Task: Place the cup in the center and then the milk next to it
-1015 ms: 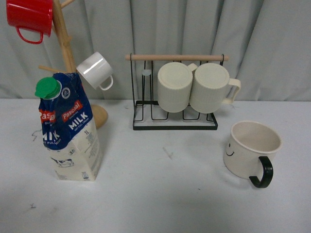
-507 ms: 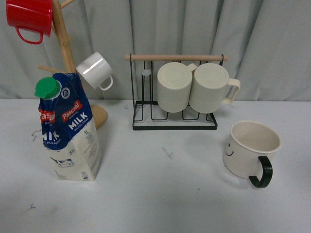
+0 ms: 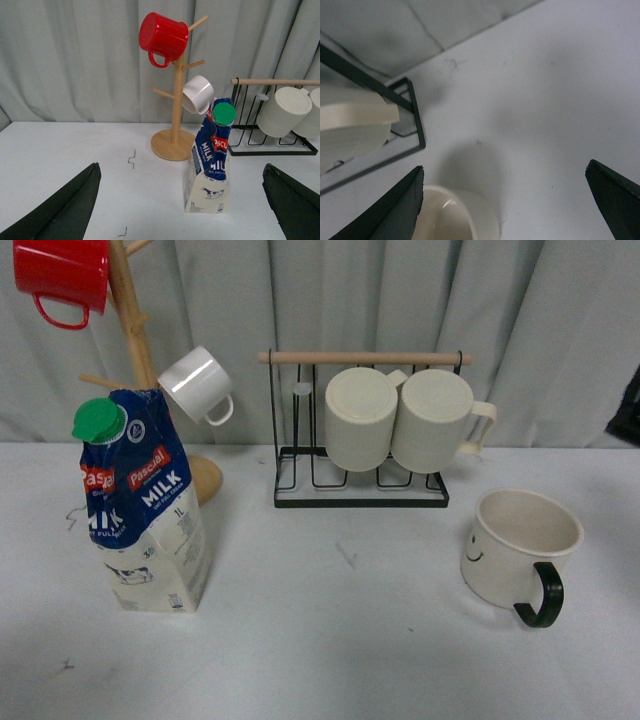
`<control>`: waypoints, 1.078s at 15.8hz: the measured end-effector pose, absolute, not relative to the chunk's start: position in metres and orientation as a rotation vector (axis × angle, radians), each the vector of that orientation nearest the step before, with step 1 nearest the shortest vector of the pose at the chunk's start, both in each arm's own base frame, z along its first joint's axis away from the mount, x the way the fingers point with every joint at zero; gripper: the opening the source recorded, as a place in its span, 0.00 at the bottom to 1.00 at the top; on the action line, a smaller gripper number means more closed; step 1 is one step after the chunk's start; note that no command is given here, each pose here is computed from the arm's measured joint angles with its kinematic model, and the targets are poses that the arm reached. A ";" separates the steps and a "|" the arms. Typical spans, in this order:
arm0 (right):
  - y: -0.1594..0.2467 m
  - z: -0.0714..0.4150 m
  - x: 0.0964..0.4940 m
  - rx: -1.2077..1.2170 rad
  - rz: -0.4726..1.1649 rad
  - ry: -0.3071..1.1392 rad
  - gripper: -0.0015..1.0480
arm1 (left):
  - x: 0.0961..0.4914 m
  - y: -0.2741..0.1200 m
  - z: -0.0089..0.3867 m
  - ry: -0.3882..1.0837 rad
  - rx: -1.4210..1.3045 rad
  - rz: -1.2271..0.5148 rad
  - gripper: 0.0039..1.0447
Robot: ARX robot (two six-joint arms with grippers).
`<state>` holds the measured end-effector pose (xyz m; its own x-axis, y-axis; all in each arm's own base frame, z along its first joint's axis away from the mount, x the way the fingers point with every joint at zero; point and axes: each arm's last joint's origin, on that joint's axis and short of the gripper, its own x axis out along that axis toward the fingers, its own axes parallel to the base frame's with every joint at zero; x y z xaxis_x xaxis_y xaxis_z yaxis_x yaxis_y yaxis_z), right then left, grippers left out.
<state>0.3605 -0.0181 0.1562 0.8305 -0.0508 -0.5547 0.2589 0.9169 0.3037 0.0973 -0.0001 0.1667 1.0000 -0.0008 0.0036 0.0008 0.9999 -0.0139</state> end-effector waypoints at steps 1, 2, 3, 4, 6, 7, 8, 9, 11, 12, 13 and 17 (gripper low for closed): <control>-0.011 0.150 0.366 0.381 -0.160 0.628 0.94 | 0.097 0.000 0.167 -0.004 -0.014 -0.001 0.94; -0.007 0.146 0.368 0.384 -0.150 0.669 0.94 | 0.097 0.000 0.167 -0.004 -0.014 -0.001 0.94; -0.003 0.142 0.370 0.386 -0.144 0.702 0.94 | 0.097 0.000 0.167 -0.004 -0.014 -0.001 0.94; 0.002 0.138 0.373 0.390 -0.132 0.745 0.94 | 0.097 0.000 0.167 -0.004 -0.014 -0.001 0.94; 0.011 0.135 0.374 0.382 -0.119 0.778 0.94 | 0.097 0.000 0.167 -0.004 -0.014 -0.001 0.94; 0.016 0.132 0.375 0.372 -0.118 0.805 0.94 | 0.097 0.000 0.167 -0.004 -0.014 -0.001 0.94; 0.018 0.128 0.377 0.364 -0.123 0.829 0.94 | 0.097 0.000 0.167 -0.004 -0.014 -0.001 0.94; 0.020 0.123 0.380 0.355 -0.131 0.843 0.94 | 0.097 0.000 0.167 -0.004 -0.014 -0.001 0.94; 0.025 0.116 0.380 0.343 -0.133 0.855 0.94 | 0.097 0.000 0.167 -0.004 -0.014 -0.001 0.94; 0.025 0.116 0.379 0.342 -0.135 0.854 0.94 | 0.097 0.000 0.167 -0.004 -0.014 -0.001 0.94; 0.025 0.115 0.379 0.341 -0.136 0.856 0.94 | 0.097 0.000 0.167 -0.004 -0.014 -0.001 0.94; 0.024 0.109 0.378 0.334 -0.136 0.866 0.71 | 0.097 0.000 0.167 -0.004 -0.014 -0.001 0.94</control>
